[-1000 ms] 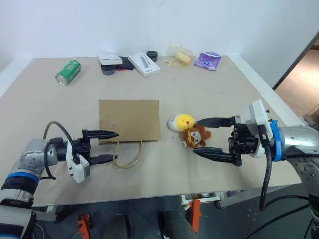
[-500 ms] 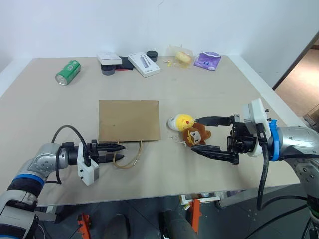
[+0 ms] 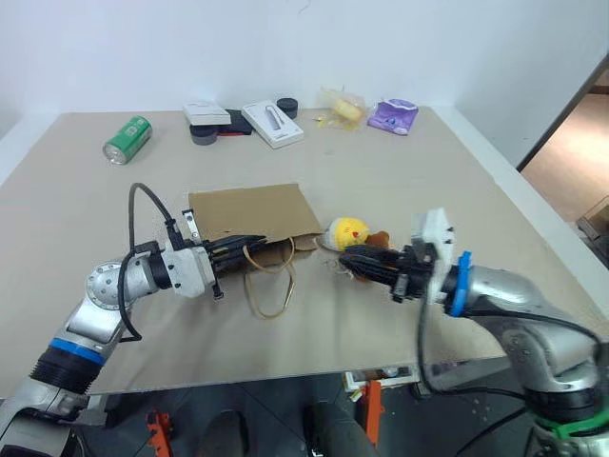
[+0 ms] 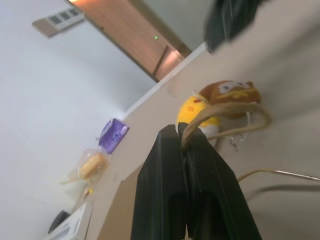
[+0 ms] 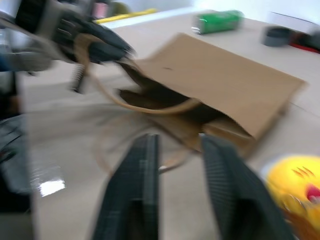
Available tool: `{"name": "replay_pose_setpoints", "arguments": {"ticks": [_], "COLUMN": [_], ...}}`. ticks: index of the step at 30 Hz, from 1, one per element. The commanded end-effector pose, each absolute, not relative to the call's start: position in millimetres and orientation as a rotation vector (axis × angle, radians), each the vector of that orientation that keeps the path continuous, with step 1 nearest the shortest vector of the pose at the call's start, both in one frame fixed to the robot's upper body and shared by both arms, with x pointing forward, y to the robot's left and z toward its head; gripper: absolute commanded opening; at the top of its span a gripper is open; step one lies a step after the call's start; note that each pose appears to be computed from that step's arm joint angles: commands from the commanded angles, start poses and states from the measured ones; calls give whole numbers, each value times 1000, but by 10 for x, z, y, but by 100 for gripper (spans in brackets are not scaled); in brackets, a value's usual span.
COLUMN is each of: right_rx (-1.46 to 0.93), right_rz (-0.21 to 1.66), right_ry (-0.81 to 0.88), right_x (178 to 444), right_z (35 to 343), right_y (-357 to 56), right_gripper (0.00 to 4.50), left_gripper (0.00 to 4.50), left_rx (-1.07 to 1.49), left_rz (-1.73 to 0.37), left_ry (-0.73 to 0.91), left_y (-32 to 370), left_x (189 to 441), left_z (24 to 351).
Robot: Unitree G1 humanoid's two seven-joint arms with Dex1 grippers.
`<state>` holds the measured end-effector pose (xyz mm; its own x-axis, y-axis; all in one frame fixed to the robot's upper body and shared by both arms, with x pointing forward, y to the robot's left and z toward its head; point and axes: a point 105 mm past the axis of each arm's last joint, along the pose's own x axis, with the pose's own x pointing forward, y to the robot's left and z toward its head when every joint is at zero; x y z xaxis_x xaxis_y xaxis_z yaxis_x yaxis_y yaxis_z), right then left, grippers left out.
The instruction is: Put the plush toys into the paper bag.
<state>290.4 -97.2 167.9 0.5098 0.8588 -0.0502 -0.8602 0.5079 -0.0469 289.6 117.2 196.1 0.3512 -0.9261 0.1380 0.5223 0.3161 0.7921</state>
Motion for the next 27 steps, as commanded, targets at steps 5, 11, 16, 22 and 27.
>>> {"name": "replay_pose_setpoints", "arguments": {"ticks": [5,11,16,22,27], "right_rx": [-33,-5,-47,-33,-47], "right_rz": [937,863,787,719,713], "right_ry": [4,46,180,311,318], "right_x": [3372,3629,3691,3690,3687], "right_z": [1425,1235,918,737,748], "right_y": [-434,-136,-116,-220,-226], "right_gripper": [5,5,5,5,5], "left_gripper": [0,0,0,0,0], "left_rx": [670,621,580,571,584], "left_rz": [-999,-949,-786,-618,-561], "left_ry": [-691,-687,-788,-919,-966], "left_y": [1149,1132,1216,1273,1282], "left_x": [2856,2864,2886,2837,2816], "left_z": [2116,2156,2439,2751,2854]}}
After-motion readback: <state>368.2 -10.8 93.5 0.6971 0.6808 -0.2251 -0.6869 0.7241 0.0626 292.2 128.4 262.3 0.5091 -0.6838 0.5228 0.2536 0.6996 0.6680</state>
